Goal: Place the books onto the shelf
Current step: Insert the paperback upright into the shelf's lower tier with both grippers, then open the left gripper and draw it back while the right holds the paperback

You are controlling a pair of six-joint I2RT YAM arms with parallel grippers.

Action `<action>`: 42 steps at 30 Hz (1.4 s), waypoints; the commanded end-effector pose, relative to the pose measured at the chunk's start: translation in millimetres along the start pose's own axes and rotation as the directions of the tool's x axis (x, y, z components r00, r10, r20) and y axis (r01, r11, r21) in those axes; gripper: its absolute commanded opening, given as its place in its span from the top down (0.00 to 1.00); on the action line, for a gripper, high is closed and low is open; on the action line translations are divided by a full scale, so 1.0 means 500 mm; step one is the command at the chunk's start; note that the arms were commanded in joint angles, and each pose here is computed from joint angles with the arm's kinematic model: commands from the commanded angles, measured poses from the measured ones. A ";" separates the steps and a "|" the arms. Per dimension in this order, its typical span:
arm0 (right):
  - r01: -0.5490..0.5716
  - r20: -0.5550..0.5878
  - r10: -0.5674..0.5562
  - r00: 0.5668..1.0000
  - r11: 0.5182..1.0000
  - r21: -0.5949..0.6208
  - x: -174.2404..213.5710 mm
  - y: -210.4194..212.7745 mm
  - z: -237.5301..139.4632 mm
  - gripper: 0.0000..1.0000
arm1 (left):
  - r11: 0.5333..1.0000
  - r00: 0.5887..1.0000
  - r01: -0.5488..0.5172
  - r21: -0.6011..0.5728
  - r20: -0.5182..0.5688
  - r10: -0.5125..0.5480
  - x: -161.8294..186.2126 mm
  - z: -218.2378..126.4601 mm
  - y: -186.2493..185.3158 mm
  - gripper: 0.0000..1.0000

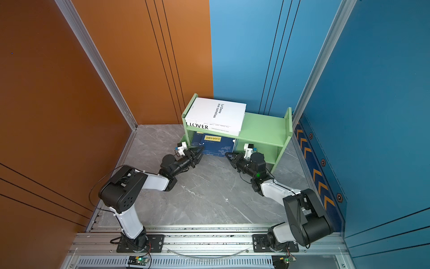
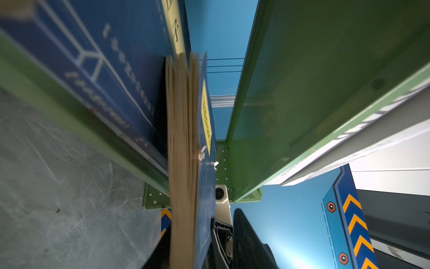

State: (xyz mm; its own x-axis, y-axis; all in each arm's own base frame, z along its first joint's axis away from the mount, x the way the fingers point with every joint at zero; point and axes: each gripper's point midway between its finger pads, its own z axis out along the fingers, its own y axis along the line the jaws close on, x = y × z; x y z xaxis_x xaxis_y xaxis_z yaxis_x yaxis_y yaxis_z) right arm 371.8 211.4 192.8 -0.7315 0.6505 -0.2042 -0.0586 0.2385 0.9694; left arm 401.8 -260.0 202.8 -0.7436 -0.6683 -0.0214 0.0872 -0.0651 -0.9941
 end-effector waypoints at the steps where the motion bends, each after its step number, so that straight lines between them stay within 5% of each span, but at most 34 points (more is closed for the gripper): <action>1: 0.024 0.068 -0.019 0.998 0.998 -0.062 -0.049 0.023 0.021 0.92 | 0.996 0.998 -0.065 0.064 0.016 0.064 -0.021 -0.002 -0.072 0.42; 5: 0.012 0.055 -0.005 0.998 0.993 -0.116 -0.062 0.033 0.047 0.94 | 0.994 0.994 -0.104 0.017 0.041 0.103 -0.037 -0.030 -0.081 0.19; 12: 0.005 0.035 0.000 0.999 0.990 -0.140 -0.068 0.037 0.070 0.95 | 0.981 0.982 -0.160 -0.112 0.081 0.169 -0.063 -0.108 -0.083 0.01; 17: 0.052 0.014 -0.051 0.999 0.994 -0.094 -0.069 0.036 0.093 0.95 | 0.932 0.962 -0.238 -0.272 0.069 0.266 -0.074 -0.171 -0.084 0.02; 24: 0.068 -0.044 -0.072 0.996 0.995 -0.078 -0.052 0.035 0.132 0.94 | 0.783 0.905 -0.334 -0.525 0.055 0.422 -0.094 -0.293 -0.088 0.02; 32: 0.087 -0.083 -0.094 0.992 0.993 -0.079 -0.037 0.035 0.161 0.94 | 0.758 0.903 -0.281 -0.589 0.104 0.417 -0.111 -0.386 -0.059 0.02; 42: 0.098 -0.065 -0.099 0.993 0.995 -0.028 -0.042 0.013 0.160 0.93 | 0.733 0.905 -0.266 -0.626 0.100 0.414 -0.117 -0.380 -0.013 0.02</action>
State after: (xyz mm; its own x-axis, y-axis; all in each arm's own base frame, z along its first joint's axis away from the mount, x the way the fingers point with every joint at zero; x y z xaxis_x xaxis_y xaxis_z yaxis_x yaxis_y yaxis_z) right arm 438.0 256.2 187.6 -0.7756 0.5799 -0.2492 -0.1198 0.2524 0.9602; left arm 316.0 -77.7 197.1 -0.5659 -0.7248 -0.3929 -0.1547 0.5615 -0.8129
